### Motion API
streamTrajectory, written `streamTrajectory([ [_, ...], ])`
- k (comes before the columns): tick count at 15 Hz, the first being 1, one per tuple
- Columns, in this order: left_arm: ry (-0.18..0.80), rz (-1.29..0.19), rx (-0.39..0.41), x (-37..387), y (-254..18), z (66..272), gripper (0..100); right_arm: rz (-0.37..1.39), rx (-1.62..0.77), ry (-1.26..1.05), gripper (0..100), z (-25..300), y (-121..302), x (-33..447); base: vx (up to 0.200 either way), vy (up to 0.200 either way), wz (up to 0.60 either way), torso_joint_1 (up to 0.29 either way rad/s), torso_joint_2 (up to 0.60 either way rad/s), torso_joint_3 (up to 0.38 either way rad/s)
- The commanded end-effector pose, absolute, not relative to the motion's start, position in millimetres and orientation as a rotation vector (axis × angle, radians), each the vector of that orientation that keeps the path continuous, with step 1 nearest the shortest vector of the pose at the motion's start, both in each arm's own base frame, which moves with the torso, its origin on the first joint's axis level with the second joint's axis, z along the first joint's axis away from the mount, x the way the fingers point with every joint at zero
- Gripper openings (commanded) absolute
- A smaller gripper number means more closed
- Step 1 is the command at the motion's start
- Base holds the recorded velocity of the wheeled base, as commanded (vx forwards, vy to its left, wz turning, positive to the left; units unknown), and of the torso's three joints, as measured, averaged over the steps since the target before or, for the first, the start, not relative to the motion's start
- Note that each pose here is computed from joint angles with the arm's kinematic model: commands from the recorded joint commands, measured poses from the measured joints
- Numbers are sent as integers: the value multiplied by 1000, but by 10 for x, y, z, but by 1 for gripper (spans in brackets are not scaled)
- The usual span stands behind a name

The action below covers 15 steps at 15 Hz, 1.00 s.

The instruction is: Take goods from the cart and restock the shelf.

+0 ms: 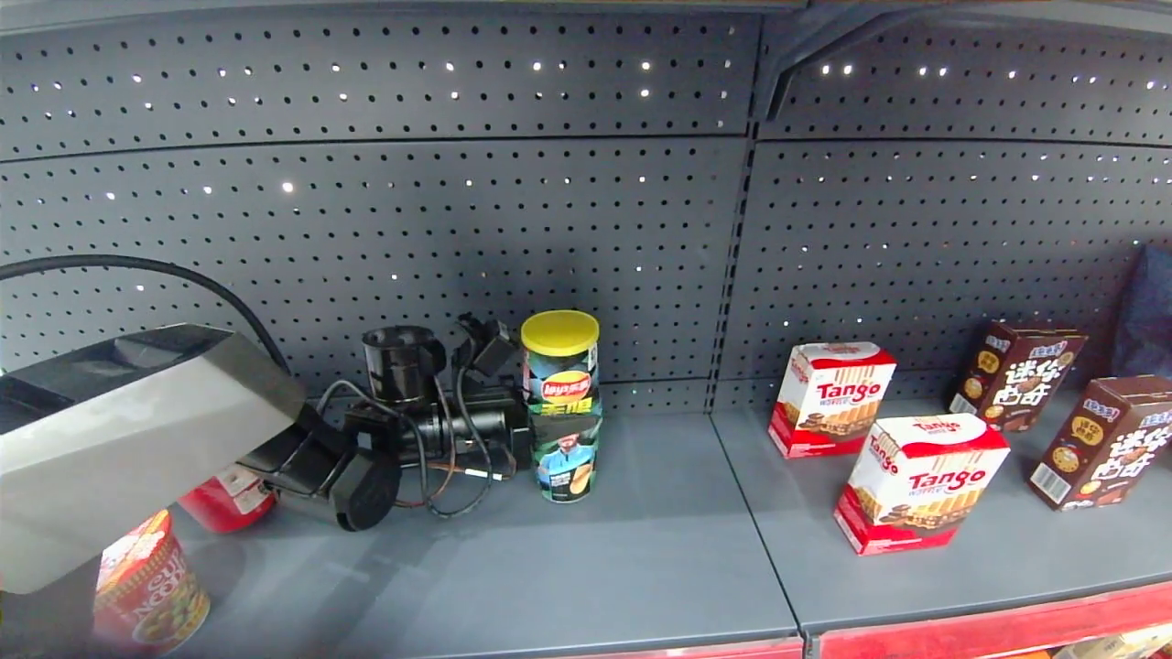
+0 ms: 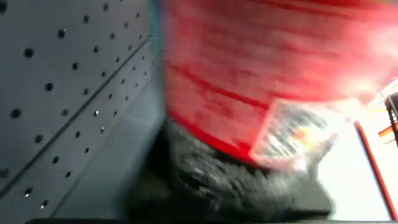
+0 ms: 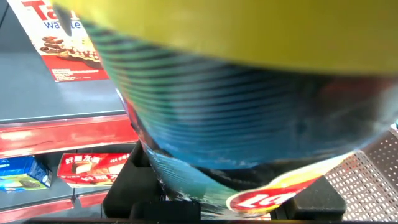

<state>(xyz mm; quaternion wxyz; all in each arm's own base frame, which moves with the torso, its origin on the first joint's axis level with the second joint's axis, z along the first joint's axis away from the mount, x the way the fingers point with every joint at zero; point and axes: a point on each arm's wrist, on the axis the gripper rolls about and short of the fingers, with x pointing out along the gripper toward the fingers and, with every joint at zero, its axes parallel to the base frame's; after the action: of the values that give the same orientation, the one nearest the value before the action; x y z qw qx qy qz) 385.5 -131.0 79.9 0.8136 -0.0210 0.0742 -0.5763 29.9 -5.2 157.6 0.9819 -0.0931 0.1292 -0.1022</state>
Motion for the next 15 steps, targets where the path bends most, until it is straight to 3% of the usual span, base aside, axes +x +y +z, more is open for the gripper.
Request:
streamTrajectory([
  [1,134,-1238,-35,3740,-1350,951,0,-205,-188,263,0,1576,-52,306,0,0,0,0,0,0],
  [5,101,-1248,-23,3243,-1250,1254,0,-210,-187,263,0,1568,-53,299,0,0,0,0,0,0],
  [8,76,-1248,-20,2896,-1132,1335,0,-215,-187,258,0,1573,-54,291,0,0,0,0,0,0],
  [15,92,-1252,-27,2396,-986,1213,0,-227,-189,254,0,1579,-57,286,0,0,0,0,0,0],
])
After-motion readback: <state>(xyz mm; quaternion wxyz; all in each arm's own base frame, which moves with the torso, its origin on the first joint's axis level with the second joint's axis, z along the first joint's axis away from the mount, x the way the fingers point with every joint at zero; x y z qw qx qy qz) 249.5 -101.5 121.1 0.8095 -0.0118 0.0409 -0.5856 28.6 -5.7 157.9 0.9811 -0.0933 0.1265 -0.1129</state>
